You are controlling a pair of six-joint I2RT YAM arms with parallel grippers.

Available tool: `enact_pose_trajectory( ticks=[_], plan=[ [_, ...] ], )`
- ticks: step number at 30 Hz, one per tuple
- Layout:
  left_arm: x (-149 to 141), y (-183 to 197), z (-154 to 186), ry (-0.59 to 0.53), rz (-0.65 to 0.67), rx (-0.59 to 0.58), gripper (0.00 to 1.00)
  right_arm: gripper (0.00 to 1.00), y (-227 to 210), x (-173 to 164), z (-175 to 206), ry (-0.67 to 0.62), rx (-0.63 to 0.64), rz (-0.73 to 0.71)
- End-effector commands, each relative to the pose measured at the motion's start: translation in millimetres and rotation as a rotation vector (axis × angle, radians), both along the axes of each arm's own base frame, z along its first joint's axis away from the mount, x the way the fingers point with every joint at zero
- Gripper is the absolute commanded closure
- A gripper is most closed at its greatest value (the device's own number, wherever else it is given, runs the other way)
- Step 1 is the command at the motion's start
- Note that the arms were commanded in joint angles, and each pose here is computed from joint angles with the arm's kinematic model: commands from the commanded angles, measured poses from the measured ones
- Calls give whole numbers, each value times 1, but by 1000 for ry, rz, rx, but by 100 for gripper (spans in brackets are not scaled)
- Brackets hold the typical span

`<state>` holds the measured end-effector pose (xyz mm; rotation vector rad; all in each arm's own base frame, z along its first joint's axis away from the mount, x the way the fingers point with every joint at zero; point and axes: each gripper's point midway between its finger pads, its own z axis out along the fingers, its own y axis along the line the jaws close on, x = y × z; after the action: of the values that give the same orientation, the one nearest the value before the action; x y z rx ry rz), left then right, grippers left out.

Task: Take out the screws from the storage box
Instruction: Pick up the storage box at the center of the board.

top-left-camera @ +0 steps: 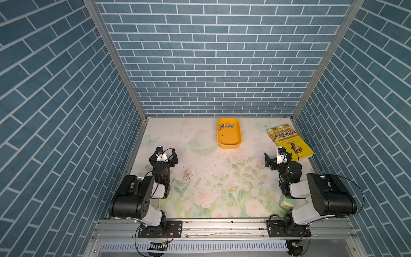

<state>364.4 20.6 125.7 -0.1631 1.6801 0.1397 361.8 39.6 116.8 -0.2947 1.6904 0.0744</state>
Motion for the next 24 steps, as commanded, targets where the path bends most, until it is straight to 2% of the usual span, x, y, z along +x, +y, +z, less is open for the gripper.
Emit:
enact_pose_trajectory(
  ticks=[1, 15, 18, 20, 22, 24],
  plan=[
    [5, 0, 6, -13, -5, 7, 0, 0, 1, 4, 10, -30, 19, 6],
    [5, 0, 5, -12, -6, 6, 0, 0, 0, 5, 13, -40, 17, 0],
    [5, -1, 8, -20, -8, 7, 0, 0, -5, 13, 23, 0, 13, -45],
    [16, -6, 12, 29, -34, 19, 0, 0, -10, 11, 29, 8, 30, -87],
    [32, -5, 14, 139, -8, 0, 0, 0, -17, 9, 38, 24, 71, -147],
    [35, -17, 24, 145, -61, -44, 0, 0, -15, 6, 53, 37, 159, -156]
  ],
)
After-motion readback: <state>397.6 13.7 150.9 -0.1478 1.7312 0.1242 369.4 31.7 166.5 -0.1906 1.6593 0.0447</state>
